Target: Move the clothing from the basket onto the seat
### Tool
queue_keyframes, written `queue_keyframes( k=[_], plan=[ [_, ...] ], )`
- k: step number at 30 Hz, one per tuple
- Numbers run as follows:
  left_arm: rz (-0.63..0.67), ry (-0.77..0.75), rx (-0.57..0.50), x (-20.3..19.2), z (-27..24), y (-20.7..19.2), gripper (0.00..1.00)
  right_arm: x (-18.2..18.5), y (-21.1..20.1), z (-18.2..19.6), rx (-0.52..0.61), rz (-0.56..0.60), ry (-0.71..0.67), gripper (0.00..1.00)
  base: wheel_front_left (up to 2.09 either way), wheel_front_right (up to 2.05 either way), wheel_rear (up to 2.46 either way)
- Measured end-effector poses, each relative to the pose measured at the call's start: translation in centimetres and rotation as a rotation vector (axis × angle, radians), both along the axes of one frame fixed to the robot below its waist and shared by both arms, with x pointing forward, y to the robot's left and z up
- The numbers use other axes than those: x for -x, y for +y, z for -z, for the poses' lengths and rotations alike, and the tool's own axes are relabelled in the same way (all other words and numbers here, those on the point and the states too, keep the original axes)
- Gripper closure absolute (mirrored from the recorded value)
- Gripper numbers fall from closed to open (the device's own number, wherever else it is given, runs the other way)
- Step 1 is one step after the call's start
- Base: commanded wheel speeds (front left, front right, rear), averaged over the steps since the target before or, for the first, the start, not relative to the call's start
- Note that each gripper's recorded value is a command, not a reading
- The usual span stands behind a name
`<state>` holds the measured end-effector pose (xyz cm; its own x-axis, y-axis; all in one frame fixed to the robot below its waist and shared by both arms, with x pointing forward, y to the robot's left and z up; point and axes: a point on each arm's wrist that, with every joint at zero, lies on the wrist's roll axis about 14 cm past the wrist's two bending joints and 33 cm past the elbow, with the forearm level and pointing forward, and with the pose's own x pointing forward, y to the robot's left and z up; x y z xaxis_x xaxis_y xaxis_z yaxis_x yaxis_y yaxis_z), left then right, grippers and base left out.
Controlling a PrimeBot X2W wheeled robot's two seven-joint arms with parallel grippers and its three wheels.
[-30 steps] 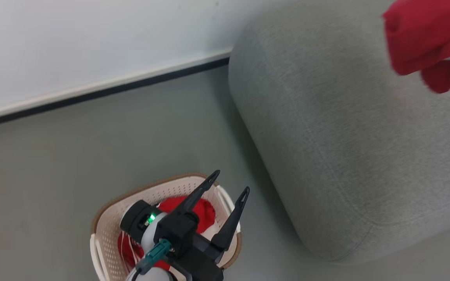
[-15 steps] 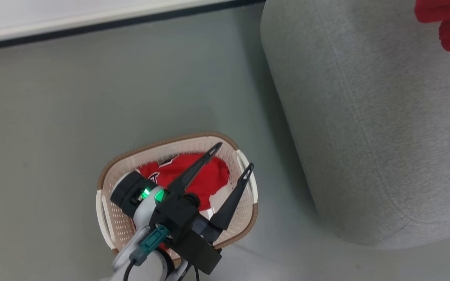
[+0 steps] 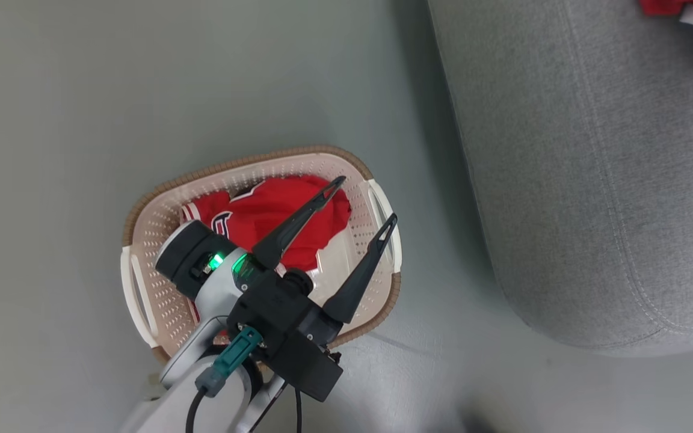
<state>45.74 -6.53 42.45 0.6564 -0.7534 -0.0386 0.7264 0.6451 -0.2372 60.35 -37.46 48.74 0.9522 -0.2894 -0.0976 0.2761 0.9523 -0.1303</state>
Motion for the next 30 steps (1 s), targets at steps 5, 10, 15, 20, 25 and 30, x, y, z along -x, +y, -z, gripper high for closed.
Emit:
queue_keyframes(
  k=[5,10,15,20,25,30],
  plan=[
    [0.01,0.016,-0.007,-0.5,1.6,-0.3,0.0,0.2,0.4,3.9,0.034,-0.019,0.098,1.0,0.0,0.0,0.0],
    [0.016,0.031,-0.022,-0.7,2.7,-0.3,0.0,0.8,1.0,5.6,0.031,-0.027,0.142,0.62,0.0,0.0,0.0],
    [-0.003,0.024,-0.037,-1.1,2.7,0.0,0.0,2.2,0.6,5.9,0.023,-0.007,0.157,0.0,0.0,0.0,0.0],
    [-0.023,0.019,-0.046,-1.0,2.4,0.4,0.0,4.4,0.5,6.8,0.006,0.007,0.195,0.0,0.0,0.0,0.0],
    [-0.048,0.037,-0.034,-0.4,2.0,0.7,0.0,5.5,1.8,6.1,-0.007,-0.022,0.184,0.0,0.0,0.0,0.0],
    [-0.084,0.023,-0.02,-0.1,0.7,1.2,0.0,6.3,2.9,4.2,0.0,-0.059,0.145,0.0,0.0,0.0,0.0]
  ],
)
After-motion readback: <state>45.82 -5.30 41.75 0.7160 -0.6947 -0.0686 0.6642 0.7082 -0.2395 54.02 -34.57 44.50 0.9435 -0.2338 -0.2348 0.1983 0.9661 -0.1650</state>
